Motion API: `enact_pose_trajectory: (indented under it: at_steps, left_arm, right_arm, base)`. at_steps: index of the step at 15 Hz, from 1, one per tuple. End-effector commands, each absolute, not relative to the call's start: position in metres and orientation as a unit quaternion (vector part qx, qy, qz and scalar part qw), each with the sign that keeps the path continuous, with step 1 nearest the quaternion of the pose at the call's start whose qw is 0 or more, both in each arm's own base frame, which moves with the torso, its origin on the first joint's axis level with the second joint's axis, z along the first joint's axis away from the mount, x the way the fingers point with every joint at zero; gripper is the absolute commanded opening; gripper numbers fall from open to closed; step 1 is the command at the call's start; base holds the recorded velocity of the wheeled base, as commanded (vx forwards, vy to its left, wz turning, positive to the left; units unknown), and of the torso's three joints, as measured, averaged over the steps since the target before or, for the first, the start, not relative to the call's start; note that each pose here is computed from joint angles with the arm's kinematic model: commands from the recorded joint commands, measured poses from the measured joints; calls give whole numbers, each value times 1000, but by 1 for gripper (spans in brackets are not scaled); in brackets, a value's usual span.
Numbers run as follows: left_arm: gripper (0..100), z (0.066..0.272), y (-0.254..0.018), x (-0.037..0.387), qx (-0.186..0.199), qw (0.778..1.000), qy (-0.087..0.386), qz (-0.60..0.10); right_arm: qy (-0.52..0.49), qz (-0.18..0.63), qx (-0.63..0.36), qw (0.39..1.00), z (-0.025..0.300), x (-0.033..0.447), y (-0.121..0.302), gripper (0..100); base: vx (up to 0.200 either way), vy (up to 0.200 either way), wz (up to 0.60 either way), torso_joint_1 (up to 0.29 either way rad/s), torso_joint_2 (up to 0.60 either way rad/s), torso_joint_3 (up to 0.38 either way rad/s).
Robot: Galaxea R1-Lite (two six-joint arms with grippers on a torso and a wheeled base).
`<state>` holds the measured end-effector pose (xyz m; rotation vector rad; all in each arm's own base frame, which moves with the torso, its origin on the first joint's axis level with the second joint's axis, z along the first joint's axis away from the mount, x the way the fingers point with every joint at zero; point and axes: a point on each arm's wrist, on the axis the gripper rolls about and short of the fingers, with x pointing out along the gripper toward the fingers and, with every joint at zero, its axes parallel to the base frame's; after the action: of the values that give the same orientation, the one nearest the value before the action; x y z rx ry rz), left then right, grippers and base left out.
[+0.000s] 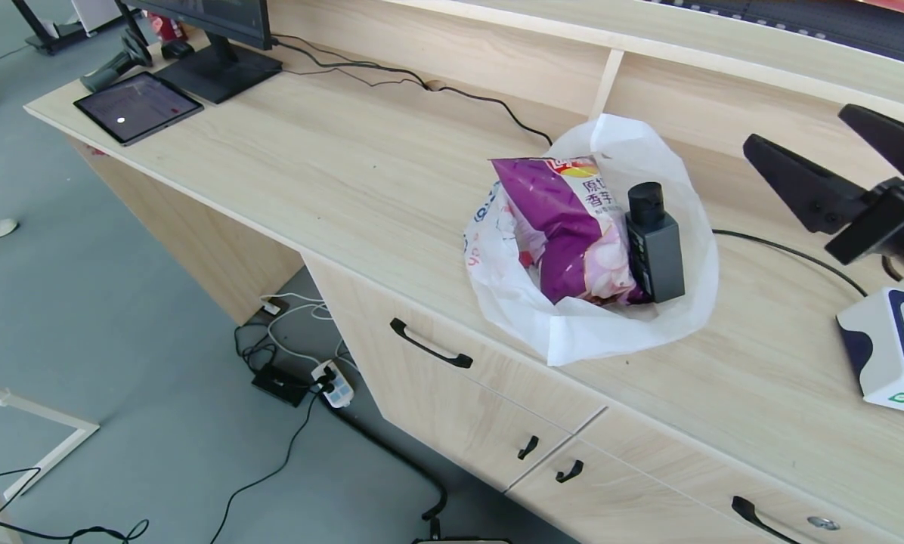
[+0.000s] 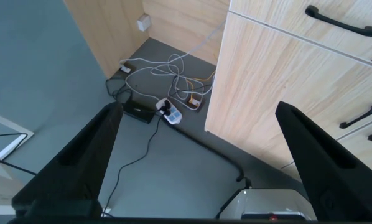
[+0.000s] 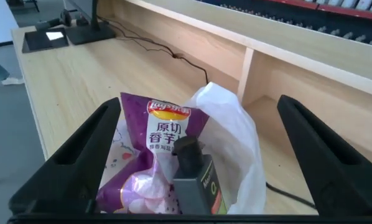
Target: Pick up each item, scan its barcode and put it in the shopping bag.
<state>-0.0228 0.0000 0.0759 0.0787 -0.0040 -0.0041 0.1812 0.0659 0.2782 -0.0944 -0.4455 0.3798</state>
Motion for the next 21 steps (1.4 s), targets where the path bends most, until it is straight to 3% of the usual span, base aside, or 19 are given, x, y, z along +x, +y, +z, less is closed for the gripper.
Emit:
enact_pose_trajectory:
  at_steps: [1, 6, 11, 15, 21]
  left_arm:
    - [100, 76, 0, -23, 39, 999, -2, -2]
    - [100, 76, 0, -23, 41, 999, -2, -2]
    - [100, 76, 0, -23, 41, 999, -2, -2]
    - [100, 76, 0, -23, 41, 999, -2, -3]
    - [100, 76, 0, -23, 41, 999, -2, -3]
  right_arm:
    - [-236, 181, -42, 954, 301, 119, 42, 100]
    - [-193, 191, -51, 961, 287, 44, 17, 100]
    - [-132, 204, -58, 968, 227, -35, -9, 100]
    - [-99, 204, -60, 972, 167, -61, -18, 100]
    - [-17, 16, -8, 1000, 143, -42, -2, 100]
  base:
    - [0, 0, 0, 0, 0, 0]
    - [0, 0, 0, 0, 0, 0]
    - [0, 0, 0, 0, 0, 0]
    - [0, 0, 0, 0, 0, 0]
    - [0, 0, 0, 0, 0, 0]
